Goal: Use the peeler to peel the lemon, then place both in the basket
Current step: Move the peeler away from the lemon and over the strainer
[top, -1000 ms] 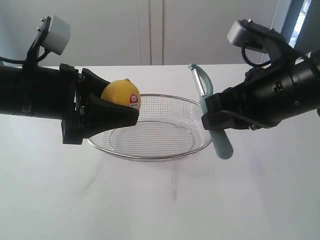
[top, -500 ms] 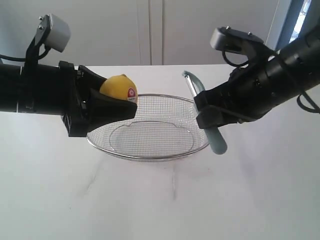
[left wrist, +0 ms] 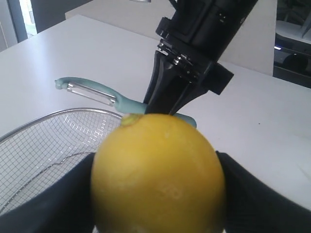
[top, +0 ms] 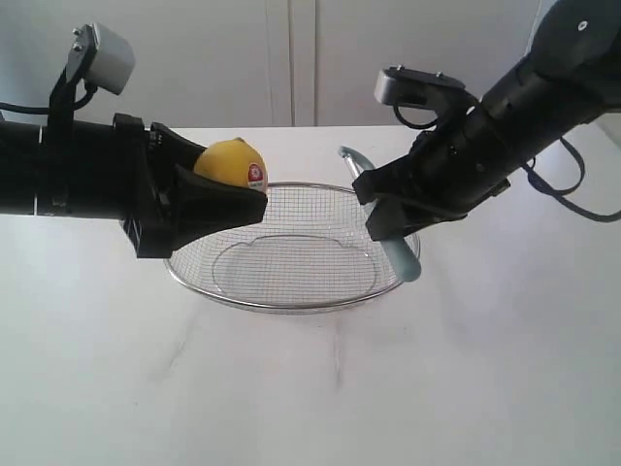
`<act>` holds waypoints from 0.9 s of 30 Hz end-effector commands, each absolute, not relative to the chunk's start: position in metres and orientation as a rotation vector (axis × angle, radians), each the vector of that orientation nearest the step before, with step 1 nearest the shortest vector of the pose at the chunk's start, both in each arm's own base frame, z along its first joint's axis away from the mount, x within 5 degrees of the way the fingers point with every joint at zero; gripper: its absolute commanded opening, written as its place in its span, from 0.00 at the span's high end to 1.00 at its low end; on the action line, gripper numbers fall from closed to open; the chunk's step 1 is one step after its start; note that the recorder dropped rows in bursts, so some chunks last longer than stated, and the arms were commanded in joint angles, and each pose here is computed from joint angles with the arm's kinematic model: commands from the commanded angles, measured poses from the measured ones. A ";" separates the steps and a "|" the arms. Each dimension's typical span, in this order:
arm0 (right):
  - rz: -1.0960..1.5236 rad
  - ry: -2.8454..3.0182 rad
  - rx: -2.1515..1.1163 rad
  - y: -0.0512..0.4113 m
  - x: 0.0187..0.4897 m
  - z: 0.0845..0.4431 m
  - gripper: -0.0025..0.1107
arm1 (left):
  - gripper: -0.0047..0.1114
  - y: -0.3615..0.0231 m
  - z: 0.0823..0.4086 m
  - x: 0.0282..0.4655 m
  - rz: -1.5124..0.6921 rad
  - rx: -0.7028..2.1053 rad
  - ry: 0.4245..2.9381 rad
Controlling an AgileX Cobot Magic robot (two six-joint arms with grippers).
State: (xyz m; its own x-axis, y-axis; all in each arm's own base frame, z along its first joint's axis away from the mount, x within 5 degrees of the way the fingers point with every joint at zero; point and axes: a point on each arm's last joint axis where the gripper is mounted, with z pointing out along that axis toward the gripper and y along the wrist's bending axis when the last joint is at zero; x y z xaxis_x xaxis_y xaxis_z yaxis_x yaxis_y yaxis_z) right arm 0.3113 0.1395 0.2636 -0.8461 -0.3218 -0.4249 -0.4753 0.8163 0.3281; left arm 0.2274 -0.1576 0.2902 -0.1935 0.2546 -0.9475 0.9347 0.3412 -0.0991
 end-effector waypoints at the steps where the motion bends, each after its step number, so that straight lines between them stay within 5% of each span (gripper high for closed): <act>1: 0.538 2.640 -0.661 0.139 0.324 0.267 0.98 | 0.96 -0.158 0.294 0.227 -0.940 1.045 1.659; 27: 0.303 2.582 -0.982 0.154 0.388 0.244 0.98 | 0.96 -0.158 0.294 0.227 -0.931 1.045 1.660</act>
